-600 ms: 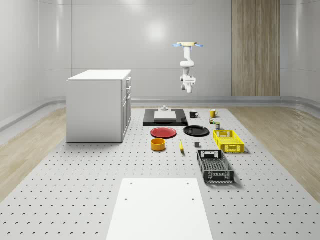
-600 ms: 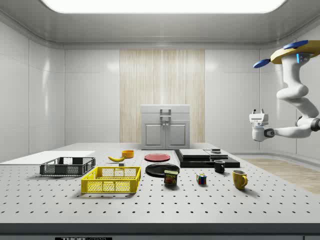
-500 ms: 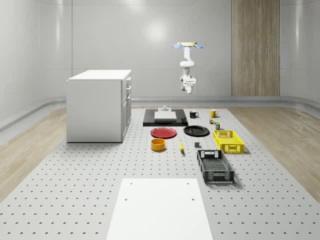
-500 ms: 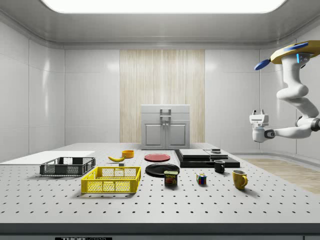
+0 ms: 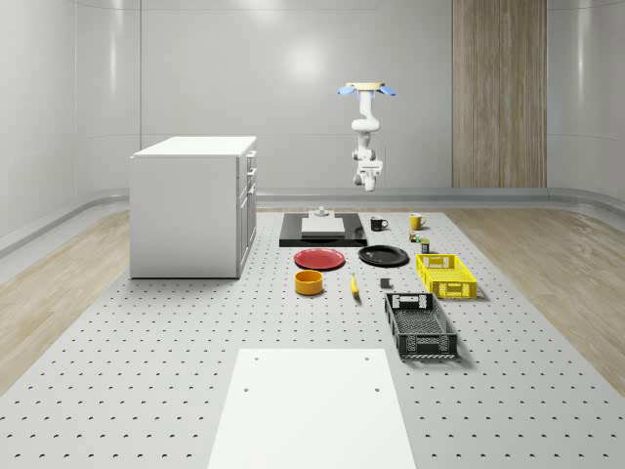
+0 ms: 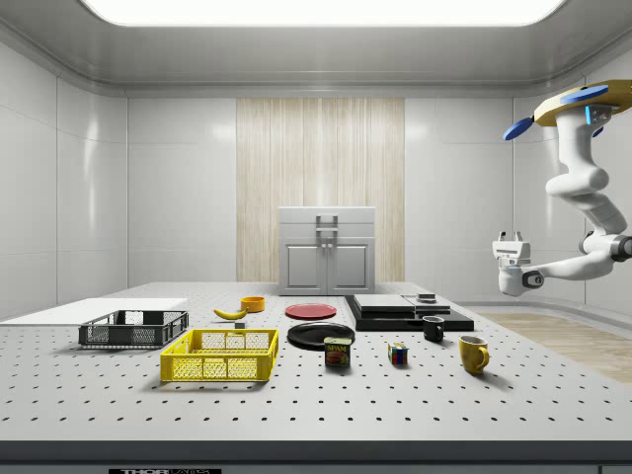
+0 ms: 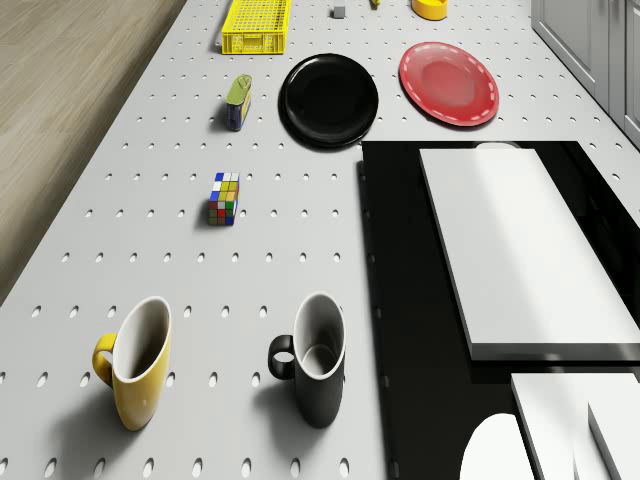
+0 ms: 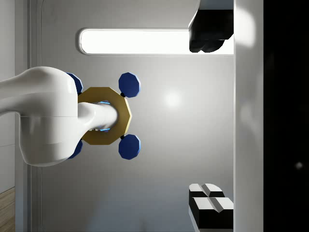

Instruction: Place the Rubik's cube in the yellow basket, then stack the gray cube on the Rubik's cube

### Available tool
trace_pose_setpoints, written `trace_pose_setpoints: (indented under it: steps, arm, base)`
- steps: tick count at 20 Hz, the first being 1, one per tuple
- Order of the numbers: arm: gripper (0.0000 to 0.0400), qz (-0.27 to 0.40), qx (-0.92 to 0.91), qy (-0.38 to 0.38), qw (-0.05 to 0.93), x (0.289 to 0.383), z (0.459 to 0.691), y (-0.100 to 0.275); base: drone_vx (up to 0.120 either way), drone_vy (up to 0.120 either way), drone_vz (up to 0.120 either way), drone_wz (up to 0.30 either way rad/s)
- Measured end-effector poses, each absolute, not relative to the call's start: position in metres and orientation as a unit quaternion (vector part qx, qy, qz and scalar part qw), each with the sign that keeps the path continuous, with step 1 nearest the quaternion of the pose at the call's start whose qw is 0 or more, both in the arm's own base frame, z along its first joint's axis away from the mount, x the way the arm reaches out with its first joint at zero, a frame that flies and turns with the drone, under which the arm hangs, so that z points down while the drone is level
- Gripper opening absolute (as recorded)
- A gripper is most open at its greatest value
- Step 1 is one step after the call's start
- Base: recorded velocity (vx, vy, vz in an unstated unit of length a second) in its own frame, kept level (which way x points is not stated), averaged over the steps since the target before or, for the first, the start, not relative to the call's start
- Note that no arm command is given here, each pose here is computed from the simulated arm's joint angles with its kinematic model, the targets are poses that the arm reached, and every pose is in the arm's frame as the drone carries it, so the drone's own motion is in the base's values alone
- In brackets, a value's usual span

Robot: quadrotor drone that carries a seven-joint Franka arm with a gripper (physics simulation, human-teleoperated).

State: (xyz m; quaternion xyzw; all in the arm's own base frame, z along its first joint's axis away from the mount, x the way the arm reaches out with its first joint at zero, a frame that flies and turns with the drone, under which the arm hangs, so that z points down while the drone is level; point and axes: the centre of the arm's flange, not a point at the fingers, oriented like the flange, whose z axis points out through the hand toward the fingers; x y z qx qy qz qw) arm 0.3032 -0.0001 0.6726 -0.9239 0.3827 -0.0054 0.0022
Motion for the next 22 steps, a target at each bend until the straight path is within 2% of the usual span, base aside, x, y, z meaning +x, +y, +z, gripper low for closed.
trace_pose_setpoints:
  steps: [8, 22]
  arm:
    - [0.04, -0.008, -0.924, 0.383, 0.003, 0.3042, 0.688, 0.0]
    - [0.04, -0.013, -0.924, 0.383, 0.005, 0.3035, 0.691, 0.0]
  base:
    - [0.12, 0.115, 0.0, 0.0]
    - [0.12, 0.12, 0.0, 0.0]
